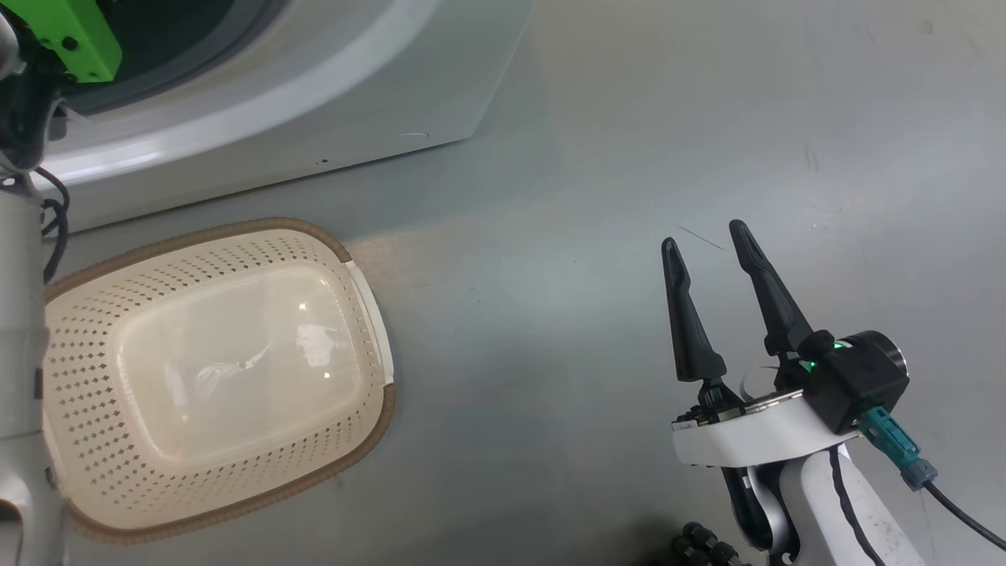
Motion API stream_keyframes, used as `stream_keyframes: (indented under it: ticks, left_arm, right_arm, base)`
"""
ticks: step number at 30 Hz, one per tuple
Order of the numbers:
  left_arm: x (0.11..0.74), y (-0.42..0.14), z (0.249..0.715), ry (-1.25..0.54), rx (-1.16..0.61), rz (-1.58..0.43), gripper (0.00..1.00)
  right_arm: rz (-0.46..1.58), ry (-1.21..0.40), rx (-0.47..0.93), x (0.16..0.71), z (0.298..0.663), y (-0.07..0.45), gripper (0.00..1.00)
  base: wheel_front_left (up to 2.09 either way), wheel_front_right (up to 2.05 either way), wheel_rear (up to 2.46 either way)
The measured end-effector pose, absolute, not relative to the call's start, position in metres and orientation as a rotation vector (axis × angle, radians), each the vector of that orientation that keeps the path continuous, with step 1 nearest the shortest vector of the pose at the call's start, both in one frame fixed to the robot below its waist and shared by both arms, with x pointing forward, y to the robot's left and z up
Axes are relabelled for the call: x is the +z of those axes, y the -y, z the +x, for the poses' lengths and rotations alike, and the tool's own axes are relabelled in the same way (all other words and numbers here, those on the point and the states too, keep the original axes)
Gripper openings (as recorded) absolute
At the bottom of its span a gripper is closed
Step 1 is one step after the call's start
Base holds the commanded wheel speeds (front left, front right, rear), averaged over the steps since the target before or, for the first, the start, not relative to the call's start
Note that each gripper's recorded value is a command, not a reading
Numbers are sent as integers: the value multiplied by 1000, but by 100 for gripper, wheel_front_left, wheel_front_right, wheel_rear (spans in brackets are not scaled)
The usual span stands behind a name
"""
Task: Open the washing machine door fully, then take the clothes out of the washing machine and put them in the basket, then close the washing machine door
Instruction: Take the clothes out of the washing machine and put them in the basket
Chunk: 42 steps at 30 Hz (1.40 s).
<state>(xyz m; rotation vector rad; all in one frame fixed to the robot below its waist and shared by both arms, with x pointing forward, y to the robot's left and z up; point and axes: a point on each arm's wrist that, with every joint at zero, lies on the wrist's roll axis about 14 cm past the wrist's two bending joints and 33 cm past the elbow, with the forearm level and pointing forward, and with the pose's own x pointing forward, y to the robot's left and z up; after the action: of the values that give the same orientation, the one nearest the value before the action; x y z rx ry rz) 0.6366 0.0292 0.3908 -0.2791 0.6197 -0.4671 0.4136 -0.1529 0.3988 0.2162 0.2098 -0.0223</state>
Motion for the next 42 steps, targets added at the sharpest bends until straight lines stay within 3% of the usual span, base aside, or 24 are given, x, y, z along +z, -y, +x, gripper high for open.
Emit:
stream_keyframes:
  ticks: [17,18,19,21,29,42]
  left_arm:
    - [331,-33,634,-768,-396,-271,100]
    - [329,-34,635,-768,-388,-266,76]
    - [329,-36,636,-767,-381,-258,76]
    - [327,-38,637,-770,-378,-242,0]
    - [325,-43,640,-746,-367,-148,0]
    - [353,-48,646,-596,-336,-199,0]
  right_arm:
    - [207,-227,-59,392,415,162,100]
    - [206,-223,-59,393,416,162,100]
    - [205,-222,-58,394,417,162,100]
    - [205,-222,-58,393,417,162,100]
    - [202,-219,-59,395,417,163,100]
    - [194,-199,-49,398,423,160,100]
  base:
    - [0,0,0]
    - [0,0,0]
    - [0,0,0]
    - [0,0,0]
    - [0,0,0]
    - [0,0,0]
